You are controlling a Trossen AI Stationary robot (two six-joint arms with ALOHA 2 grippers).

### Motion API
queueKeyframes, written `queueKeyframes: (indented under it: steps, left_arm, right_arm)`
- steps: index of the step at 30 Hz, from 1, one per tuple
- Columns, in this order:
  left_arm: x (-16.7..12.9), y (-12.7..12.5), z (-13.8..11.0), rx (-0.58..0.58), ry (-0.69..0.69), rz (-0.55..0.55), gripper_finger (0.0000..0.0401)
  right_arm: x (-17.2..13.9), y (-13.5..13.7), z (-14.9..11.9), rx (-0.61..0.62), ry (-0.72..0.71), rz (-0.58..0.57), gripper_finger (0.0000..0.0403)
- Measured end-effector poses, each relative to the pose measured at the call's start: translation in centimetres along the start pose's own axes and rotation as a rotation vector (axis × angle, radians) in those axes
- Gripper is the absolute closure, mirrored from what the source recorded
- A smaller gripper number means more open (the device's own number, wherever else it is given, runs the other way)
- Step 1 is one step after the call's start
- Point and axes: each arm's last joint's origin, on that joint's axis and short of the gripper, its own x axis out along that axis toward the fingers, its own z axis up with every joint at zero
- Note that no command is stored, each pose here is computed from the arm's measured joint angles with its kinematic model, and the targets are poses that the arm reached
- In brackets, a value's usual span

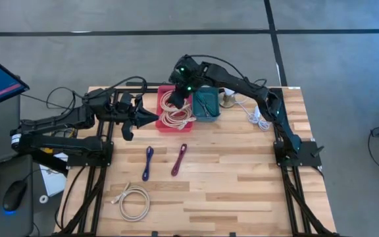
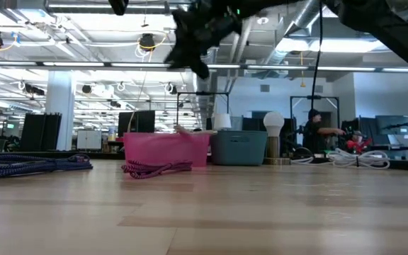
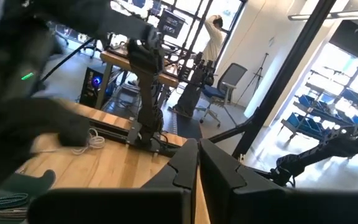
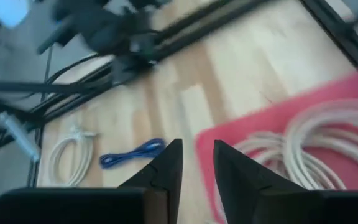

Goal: Pick & Place USB Port
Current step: Put the pink charger cable into the blue bin

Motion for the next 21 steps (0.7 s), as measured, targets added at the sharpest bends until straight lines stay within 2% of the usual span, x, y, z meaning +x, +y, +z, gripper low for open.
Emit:
queueKeyframes:
  steps: [5,13,17,21]
  left_arm:
    - [-0.7,-0.3,0.3,-0.011,-0.023,-0.008,0.0385]
    - [-2.7,-1.1,0.5,-0.012,-0.012,-0.005,0.0385]
    - [-3.2,-1.3,0.6,-0.008,-0.024,-0.009,0.0385]
    - [-3.2,-1.3,0.6,-0.008,-0.024,-0.009,0.0385]
  right_arm:
    - [-1.4,4.1,0.1,-0.121,0.007,0.037,0.0329]
    - [-4.6,9.6,-0.8,-0.296,-0.012,-0.158,0.0333]
    - [-7.2,12.2,-0.9,-0.354,-0.066,-0.181,0.0333]
    - [-9.0,13.9,-1.7,-0.388,-0.055,-0.225,0.0333]
